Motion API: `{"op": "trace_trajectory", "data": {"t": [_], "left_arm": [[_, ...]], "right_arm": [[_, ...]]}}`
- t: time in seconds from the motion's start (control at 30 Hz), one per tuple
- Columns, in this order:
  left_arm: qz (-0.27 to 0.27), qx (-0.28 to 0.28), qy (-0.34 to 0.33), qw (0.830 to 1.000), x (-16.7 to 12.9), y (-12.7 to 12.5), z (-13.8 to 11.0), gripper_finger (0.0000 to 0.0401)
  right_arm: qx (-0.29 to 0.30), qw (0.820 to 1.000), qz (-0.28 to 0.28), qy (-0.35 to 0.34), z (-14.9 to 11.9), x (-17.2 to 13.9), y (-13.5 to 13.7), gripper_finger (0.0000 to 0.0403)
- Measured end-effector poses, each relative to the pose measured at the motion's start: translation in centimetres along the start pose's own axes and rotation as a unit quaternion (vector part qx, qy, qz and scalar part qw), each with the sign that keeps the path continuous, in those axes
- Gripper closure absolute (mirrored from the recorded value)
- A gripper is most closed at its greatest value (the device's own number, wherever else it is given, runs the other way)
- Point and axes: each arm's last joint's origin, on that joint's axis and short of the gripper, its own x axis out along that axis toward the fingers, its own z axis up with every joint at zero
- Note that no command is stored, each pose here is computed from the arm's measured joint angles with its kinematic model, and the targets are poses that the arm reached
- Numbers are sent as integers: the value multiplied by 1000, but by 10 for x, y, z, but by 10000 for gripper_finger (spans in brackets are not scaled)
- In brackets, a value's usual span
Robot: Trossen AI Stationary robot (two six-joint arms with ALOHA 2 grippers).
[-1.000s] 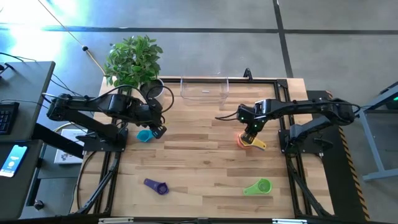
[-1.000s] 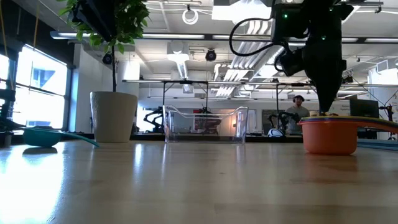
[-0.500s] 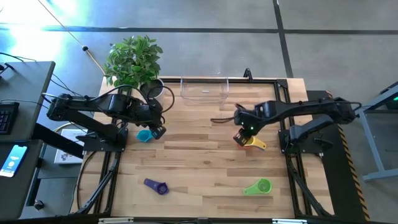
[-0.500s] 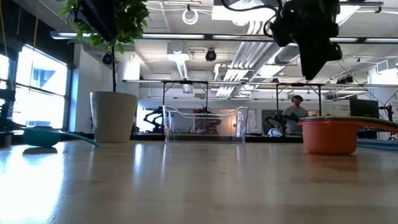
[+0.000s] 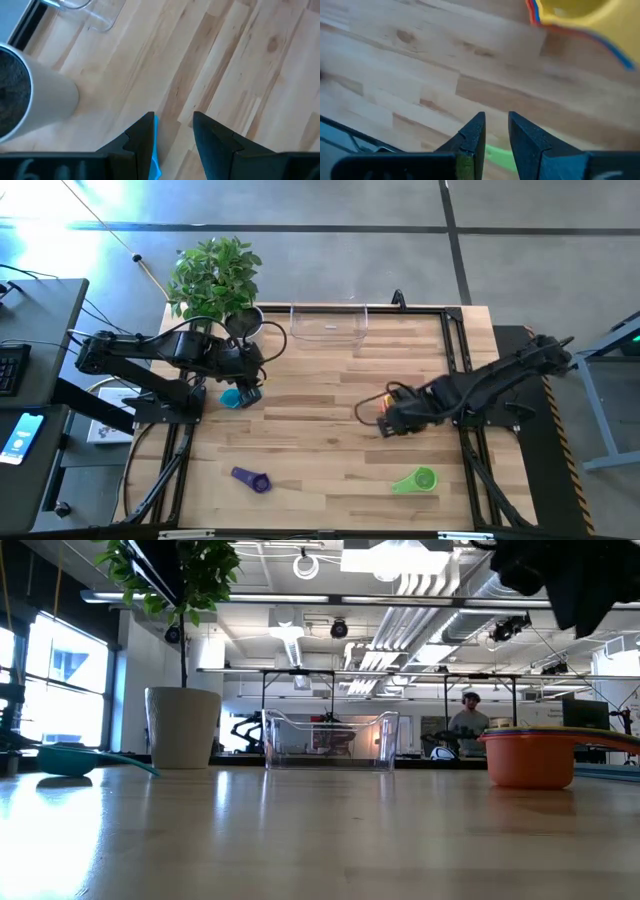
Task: Nest measuring cups in basket
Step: Stack the green measuring cup on top of the yellow measuring cup
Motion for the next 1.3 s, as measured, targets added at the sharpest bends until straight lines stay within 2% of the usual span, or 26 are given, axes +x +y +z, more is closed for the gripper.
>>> {"op": "trace_trajectory", "data": {"t": [0.17,0.43,0.67,0.9,1.1,1.3], "left_arm": [[0,17,0,1000,0,0,0,275],[0,38,0,999,0,0,0,275],[0,38,0,999,0,0,0,275],[0,38,0,999,0,0,0,275],[0,36,-1,999,0,0,0,275],[-2,-4,-4,1000,0,0,1,275]], "right_arm": [[57,998,3,-18,-26,0,-4,327],[53,999,-3,-12,-58,-1,-15,327],[110,994,-26,11,-89,3,-26,327],[18,999,-47,11,-109,19,-29,327],[-42,996,-55,49,-125,31,-27,327],[-50,991,-100,70,-144,45,-36,327]]}}
